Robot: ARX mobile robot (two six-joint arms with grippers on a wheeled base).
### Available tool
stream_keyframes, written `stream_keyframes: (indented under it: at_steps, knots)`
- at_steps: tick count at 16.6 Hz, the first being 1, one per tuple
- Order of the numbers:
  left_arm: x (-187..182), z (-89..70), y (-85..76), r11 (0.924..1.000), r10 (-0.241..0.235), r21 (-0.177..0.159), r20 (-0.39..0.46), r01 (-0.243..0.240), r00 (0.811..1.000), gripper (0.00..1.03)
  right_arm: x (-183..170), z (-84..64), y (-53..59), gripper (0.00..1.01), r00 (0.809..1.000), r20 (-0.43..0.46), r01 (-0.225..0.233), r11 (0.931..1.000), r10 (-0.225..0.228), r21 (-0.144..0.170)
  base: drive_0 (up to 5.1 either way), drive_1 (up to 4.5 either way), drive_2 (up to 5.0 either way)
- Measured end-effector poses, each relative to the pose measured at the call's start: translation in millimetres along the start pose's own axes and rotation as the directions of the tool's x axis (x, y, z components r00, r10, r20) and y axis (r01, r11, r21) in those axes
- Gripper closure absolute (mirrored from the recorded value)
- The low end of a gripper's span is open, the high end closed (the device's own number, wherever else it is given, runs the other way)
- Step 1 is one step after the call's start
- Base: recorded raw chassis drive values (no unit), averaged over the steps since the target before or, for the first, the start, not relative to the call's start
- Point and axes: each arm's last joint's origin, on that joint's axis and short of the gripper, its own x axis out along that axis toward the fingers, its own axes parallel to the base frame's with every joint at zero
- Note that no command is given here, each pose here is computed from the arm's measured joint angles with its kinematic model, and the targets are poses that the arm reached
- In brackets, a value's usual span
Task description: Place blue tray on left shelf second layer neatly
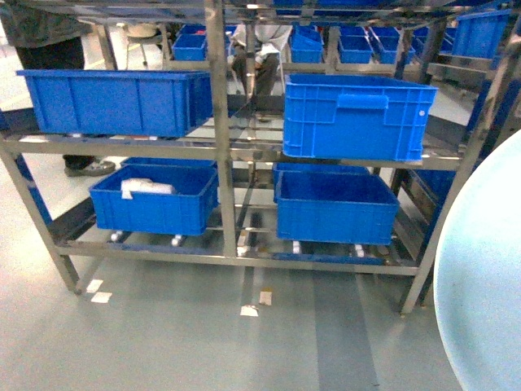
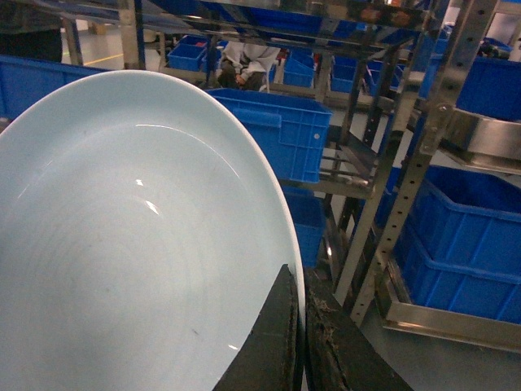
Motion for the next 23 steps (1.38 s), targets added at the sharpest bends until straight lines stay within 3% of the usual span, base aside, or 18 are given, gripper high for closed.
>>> stream_keyframes:
  at_steps: [10,23]
  knots:
    - [0.0,0.2,-0.1,1.0000,-0.002,0.000,0.002,0.002,1.000,0.05,0.0,-0.1,0.0,0.99,1.000,-0.001,0.000,1.0000,0.000,0.000,-1.6,-1.59,-1.6]
    - [0.0,0.1,-0.2,1.0000,-0.005,0.000,0.001,0.005,1.000,0.05,-0.1,0.3,0.0,0.99,1.000,0.003,0.001,1.0000,-0.001,-0.001,0.1,4.23,-4.1]
